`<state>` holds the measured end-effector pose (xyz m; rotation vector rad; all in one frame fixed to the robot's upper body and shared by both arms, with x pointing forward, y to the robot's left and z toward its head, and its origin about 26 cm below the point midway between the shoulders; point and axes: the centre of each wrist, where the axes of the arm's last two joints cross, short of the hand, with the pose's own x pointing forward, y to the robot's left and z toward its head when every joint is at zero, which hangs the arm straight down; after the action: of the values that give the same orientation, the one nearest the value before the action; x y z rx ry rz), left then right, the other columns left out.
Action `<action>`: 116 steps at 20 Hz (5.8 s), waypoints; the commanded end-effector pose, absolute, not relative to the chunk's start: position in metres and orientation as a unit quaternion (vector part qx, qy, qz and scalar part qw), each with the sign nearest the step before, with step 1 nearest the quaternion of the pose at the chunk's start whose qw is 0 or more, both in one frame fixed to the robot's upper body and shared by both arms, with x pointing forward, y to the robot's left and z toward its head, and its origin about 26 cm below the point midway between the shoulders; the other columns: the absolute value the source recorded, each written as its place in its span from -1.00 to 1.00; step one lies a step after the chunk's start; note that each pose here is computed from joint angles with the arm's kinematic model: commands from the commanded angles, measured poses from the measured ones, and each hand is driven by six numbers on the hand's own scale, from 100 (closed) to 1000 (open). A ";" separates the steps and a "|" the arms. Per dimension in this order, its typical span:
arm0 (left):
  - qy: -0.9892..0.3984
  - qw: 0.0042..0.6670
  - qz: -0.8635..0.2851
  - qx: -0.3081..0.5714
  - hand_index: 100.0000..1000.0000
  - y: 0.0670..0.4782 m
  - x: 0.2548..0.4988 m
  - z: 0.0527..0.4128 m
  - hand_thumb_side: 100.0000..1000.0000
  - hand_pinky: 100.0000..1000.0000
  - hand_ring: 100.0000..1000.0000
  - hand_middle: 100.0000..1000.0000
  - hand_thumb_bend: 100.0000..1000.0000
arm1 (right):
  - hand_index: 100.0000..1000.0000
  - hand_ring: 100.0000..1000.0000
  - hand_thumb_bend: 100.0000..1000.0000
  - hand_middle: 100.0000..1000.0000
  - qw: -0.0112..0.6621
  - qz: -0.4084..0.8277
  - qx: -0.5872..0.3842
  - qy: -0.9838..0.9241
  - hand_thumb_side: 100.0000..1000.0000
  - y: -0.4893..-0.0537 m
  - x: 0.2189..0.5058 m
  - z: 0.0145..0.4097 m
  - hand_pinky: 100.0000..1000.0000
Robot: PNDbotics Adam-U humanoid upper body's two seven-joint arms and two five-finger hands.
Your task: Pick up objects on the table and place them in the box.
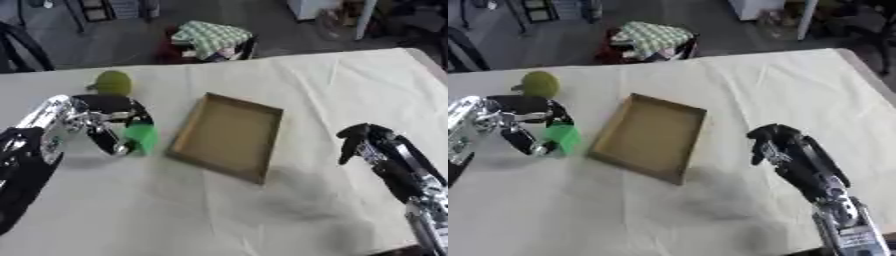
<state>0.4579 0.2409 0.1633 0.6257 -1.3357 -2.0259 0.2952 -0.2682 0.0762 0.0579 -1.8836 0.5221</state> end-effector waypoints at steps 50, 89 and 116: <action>-0.520 0.345 -0.704 0.338 0.84 0.234 0.480 0.217 -0.46 0.53 0.53 0.66 -0.24 | 0.20 -0.26 -1.00 -0.26 0.546 0.245 0.049 -0.800 0.17 -0.259 0.299 0.083 -0.21; -0.442 0.518 -0.343 0.647 0.65 0.328 0.495 0.163 -1.00 0.34 0.29 0.42 -0.75 | 0.20 -0.26 -1.00 -0.26 0.524 0.263 0.062 -0.808 0.26 -0.246 0.304 0.096 -0.21; -0.640 0.359 -0.335 0.591 -0.32 0.292 0.482 0.237 -1.00 -0.37 -0.44 -0.60 -1.00 | 0.20 -0.26 -1.00 -0.26 0.524 0.266 0.059 -0.807 0.20 -0.248 0.305 0.096 -0.21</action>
<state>0.4855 0.2914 0.2100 1.5220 -1.5888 -0.8284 0.3046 -0.2462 0.0874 0.1504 -1.9063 0.6186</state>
